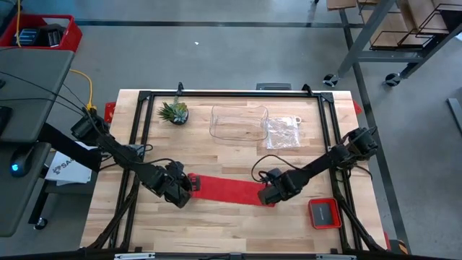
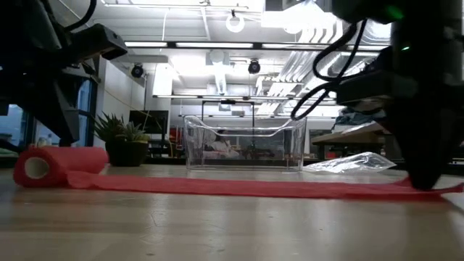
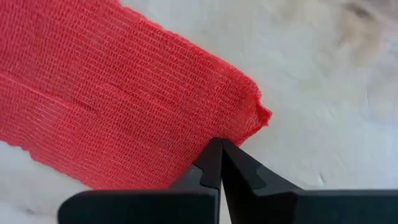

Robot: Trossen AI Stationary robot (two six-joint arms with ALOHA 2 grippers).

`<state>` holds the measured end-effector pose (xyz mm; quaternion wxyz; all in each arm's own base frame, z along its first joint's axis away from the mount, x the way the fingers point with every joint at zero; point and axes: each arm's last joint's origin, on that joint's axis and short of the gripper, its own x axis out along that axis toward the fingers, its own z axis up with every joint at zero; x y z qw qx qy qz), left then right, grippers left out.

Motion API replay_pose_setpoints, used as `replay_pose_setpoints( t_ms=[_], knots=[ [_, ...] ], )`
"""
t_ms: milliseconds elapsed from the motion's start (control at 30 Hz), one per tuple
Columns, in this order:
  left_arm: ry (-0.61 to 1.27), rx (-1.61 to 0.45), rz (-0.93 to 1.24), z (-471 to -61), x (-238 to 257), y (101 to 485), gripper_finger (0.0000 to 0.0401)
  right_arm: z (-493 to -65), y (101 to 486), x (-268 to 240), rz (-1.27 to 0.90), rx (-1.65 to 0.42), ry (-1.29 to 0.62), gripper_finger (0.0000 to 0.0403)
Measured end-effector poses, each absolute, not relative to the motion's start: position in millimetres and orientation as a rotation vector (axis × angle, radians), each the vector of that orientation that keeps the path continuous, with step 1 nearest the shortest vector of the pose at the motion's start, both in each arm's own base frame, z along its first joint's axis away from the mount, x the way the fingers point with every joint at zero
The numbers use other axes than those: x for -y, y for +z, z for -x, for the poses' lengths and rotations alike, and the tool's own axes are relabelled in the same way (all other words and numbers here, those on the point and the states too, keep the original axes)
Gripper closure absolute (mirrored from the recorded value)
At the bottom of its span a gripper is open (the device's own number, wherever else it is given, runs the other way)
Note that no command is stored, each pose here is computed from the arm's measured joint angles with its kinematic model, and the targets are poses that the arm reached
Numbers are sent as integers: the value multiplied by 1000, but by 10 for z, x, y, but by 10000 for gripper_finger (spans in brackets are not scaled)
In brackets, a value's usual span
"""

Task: Roll bandage
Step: Roll the red bandage

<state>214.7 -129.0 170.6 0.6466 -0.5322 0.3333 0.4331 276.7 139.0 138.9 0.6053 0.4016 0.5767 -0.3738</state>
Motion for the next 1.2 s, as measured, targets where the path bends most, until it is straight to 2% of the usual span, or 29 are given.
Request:
replay_pose_setpoints(
  t_ms=[600,767,933,1200],
  knots=[
    [963,-815,1123,-2201,1186,1697,401,-2667,1390,-1580,-976,-1354,-878,403],
    [1021,-829,1093,-2229,1030,1628,401,-2671,1390,-1573,-977,-1354,-879,403],
    [1066,-943,1094,-2253,957,1486,401,-2671,1390,-1572,-976,-1354,-880,403],
    [1021,-963,1142,-2385,1009,1341,401,-2672,1389,-1571,-974,-1350,-882,403]
  ],
)
